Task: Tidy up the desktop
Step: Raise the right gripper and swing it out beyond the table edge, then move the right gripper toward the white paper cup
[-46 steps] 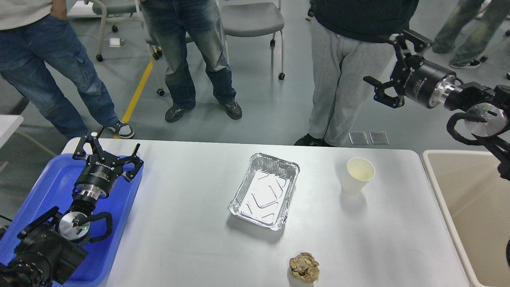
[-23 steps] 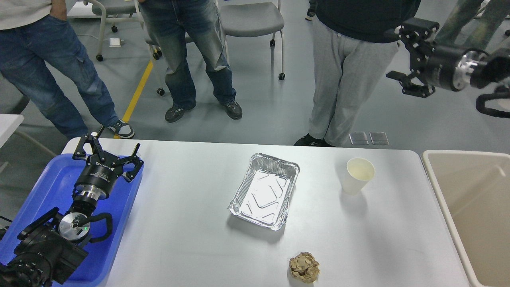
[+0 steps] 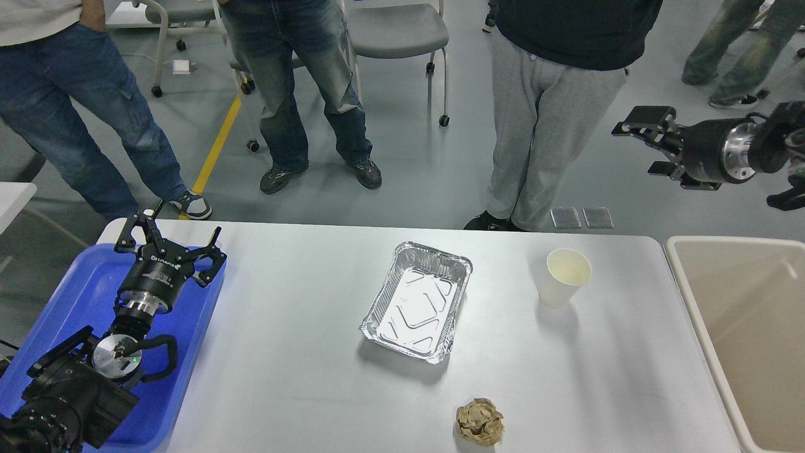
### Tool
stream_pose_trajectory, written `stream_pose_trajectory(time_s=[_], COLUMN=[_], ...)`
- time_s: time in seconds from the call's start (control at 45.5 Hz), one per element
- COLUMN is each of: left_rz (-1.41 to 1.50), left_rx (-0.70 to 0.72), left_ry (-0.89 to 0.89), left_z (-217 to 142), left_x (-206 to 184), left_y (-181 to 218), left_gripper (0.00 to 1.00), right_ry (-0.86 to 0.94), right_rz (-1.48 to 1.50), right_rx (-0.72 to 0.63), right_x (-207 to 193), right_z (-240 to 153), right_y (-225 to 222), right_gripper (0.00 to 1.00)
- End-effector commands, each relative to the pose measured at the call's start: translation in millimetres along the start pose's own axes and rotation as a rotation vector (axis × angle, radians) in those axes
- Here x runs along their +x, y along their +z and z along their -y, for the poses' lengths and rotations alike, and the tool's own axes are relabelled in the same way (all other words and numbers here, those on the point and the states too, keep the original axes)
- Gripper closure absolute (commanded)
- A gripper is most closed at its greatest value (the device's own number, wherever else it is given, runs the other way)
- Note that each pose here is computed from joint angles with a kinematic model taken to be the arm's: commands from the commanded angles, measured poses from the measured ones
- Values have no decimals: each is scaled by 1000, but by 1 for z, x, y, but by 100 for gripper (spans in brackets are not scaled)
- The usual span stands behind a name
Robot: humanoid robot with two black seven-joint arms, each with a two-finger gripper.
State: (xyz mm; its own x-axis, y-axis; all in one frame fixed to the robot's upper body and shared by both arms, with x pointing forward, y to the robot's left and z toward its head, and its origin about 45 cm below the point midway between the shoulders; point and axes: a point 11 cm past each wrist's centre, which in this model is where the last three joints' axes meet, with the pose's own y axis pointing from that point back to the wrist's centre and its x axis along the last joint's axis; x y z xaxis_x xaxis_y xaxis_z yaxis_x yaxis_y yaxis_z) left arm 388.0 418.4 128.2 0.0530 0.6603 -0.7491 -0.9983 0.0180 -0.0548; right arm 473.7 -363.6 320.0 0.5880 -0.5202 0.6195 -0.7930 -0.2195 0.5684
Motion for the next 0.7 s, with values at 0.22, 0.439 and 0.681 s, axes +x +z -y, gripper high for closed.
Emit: stream_pose_trajectory(time_s=[0.22, 0.439, 0.681], left_rz=[0, 0, 0], left_rx=[0, 0, 0], left_ry=[0, 0, 0], left_z=[0, 0, 0], left_x=[0, 0, 0], left_y=[0, 0, 0], left_gripper=[0, 0, 0], right_ry=[-193, -230, -203], right_rz=[-382, -511, -584], right_rx=[-93, -130, -181], right_x=[-82, -109, -118], right_z=[47, 62, 69], right_y=[-6, 9, 40], right_gripper=[0, 0, 0])
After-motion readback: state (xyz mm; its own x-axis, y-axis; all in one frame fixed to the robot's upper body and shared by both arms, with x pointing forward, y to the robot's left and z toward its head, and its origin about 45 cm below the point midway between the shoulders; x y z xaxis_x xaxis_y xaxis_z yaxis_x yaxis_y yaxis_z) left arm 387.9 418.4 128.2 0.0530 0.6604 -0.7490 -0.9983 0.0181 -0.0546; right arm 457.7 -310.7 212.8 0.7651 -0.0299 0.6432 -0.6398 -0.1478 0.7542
